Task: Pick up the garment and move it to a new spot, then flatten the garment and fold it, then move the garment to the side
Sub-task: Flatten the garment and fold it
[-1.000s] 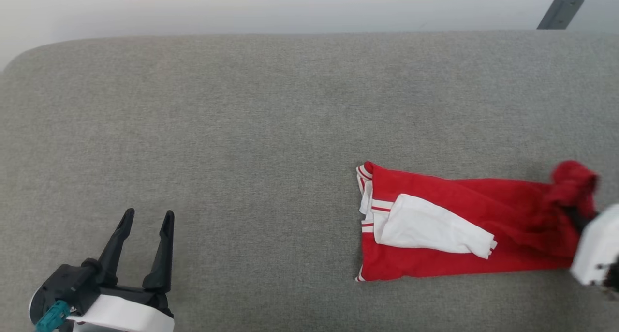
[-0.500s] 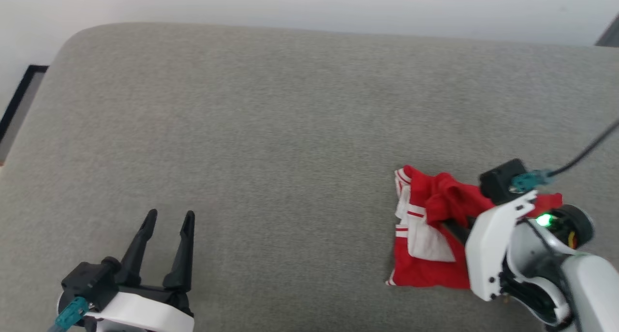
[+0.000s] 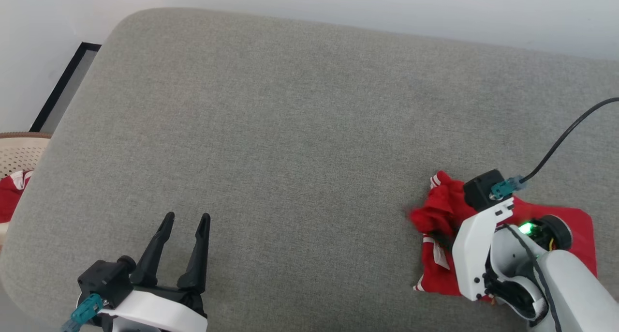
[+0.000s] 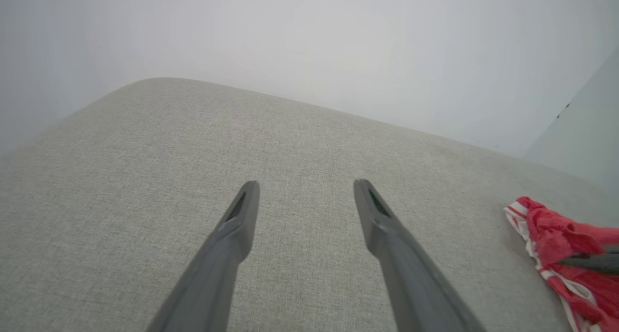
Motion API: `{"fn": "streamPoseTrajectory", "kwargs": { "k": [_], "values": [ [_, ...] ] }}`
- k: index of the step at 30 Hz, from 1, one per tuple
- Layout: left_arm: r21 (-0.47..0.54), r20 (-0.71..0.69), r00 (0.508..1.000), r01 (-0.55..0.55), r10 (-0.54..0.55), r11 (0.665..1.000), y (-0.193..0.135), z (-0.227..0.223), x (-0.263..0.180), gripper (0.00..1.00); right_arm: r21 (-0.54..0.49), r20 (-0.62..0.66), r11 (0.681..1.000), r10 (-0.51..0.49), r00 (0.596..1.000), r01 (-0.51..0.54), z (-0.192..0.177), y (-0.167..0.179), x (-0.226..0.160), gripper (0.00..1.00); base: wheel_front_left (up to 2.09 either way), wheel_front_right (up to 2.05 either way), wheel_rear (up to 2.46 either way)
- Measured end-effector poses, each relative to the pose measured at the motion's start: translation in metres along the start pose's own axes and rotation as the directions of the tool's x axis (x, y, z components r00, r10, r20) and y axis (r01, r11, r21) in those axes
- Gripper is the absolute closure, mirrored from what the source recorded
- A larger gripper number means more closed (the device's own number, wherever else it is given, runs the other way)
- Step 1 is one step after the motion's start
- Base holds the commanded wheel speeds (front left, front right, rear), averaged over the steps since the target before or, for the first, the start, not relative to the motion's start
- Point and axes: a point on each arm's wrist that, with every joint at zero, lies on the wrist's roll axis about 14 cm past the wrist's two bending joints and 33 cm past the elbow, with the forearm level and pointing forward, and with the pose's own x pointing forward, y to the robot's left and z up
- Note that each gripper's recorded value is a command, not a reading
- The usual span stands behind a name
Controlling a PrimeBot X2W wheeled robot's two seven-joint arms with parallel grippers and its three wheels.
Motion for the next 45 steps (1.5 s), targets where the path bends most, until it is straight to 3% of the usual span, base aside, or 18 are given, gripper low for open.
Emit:
{"fn": "streamPoseTrajectory", "kwargs": {
  "k": [1,2,11,17,21,23,24,25,34,45],
  "values": [
    [0.000,0.000,1.000,0.001,-0.001,1.000,0.000,0.000,0.000,0.00,0.001,0.011,1.000,0.004,1.000,-0.004,0.001,0.002,-0.001,0.12,0.00,0.00,0.00],
    [-0.001,-0.001,1.000,0.001,-0.001,1.000,0.000,0.000,-0.001,0.00,0.005,0.022,1.000,0.008,1.000,-0.008,0.002,0.003,-0.002,0.00,0.00,0.00,0.00],
    [-0.010,-0.004,1.000,0.031,-0.031,0.999,-0.005,-0.002,0.000,0.00,0.051,0.168,0.999,0.002,0.986,-0.011,0.028,-0.002,-0.036,0.00,0.00,0.00,0.00],
    [-0.023,-0.022,0.995,0.095,-0.095,0.995,-0.024,-0.008,0.006,0.00,0.102,0.316,0.992,-0.103,0.943,0.074,0.043,-0.039,-0.077,0.00,0.00,0.00,0.00],
    [-0.036,-0.039,0.989,0.139,-0.141,0.990,-0.038,-0.014,0.010,0.00,0.184,0.405,0.970,-0.224,0.886,0.161,0.040,-0.074,-0.102,0.00,0.00,0.00,0.00],
    [-0.040,-0.042,0.987,0.155,-0.157,0.987,-0.043,-0.015,0.013,0.00,0.235,0.463,0.951,-0.292,0.837,0.201,0.040,-0.093,-0.116,0.00,0.00,0.00,0.00],
    [-0.042,-0.041,0.985,0.166,-0.168,0.985,-0.047,-0.015,0.015,0.00,0.271,0.505,0.930,-0.358,0.785,0.249,0.036,-0.110,-0.128,0.00,0.00,0.00,0.00],
    [-0.043,-0.039,0.984,0.171,-0.173,0.984,-0.049,-0.015,0.016,0.00,0.275,0.523,0.920,-0.387,0.759,0.280,0.033,-0.117,-0.134,0.00,0.00,0.00,0.00],
    [-0.039,-0.014,0.984,0.179,-0.180,0.983,-0.051,-0.007,0.009,0.00,0.353,0.657,0.860,-0.508,0.556,0.369,0.015,-0.132,-0.168,0.00,0.00,0.00,0.00],
    [-0.031,0.029,0.990,0.138,-0.137,0.990,-0.039,0.003,-0.013,0.00,0.350,0.699,0.871,-0.488,0.523,0.344,-0.007,-0.096,-0.171,0.00,0.00,0.00,0.00]
  ]
}}
